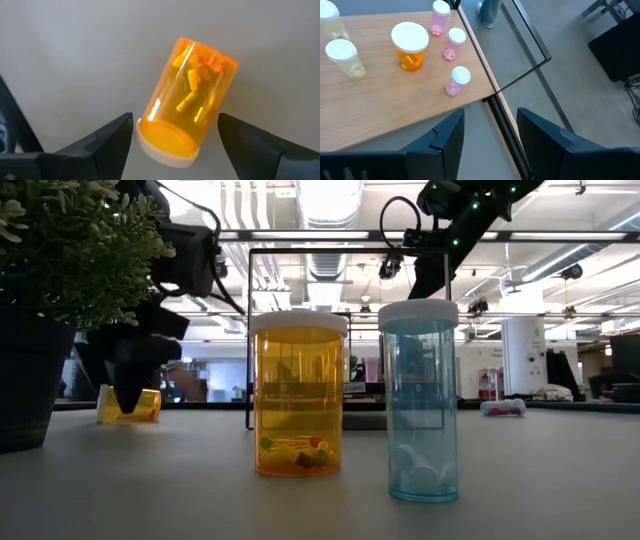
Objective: Pick and place medicine bottles onto shelf by color
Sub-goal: Put the top orange pill bottle on the shelf aligned with the other orange pill bottle
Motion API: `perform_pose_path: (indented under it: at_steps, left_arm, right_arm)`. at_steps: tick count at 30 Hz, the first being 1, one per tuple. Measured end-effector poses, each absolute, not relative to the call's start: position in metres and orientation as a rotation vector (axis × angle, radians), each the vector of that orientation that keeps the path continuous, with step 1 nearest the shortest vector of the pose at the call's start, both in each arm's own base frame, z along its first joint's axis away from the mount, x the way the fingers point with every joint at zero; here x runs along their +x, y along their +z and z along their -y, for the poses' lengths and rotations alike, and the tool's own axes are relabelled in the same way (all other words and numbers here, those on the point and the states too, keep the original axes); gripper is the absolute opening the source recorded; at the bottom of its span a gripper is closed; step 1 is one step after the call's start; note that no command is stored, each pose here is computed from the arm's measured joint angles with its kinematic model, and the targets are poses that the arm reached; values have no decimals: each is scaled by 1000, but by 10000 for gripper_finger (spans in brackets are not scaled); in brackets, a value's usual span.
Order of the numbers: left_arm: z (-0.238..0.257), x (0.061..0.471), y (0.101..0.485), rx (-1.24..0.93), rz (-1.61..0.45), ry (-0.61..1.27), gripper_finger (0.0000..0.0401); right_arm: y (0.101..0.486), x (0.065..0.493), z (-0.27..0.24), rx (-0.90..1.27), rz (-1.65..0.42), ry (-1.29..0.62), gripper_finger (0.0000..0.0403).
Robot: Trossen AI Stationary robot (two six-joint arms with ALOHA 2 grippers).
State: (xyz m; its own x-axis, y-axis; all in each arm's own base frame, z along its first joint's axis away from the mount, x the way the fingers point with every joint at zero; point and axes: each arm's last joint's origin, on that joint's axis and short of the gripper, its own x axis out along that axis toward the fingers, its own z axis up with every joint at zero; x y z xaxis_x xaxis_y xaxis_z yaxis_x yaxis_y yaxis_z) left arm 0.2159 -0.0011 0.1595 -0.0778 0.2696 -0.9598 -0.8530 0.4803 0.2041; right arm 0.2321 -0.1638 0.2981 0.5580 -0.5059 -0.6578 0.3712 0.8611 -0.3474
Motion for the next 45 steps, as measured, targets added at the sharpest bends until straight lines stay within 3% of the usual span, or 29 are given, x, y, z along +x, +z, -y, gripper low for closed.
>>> perform_pose_path:
  at_steps: [6,17,29,45]
  left_arm:
    - [1,213,153,-567,-1339,1013,270]
    - [1,211,150,-569,-1344,1012,189]
    - [-2,221,161,-549,-1332,950,191]
    - [-50,242,194,-308,-1301,855,191]
  right_arm:
    - [298,232,164,-177,-831,-520,171]
    - [298,232,164,-176,-831,-520,171]
    - [298,232,164,-176,-831,-520,171]
    - [298,232,164,-176,-831,-521,171]
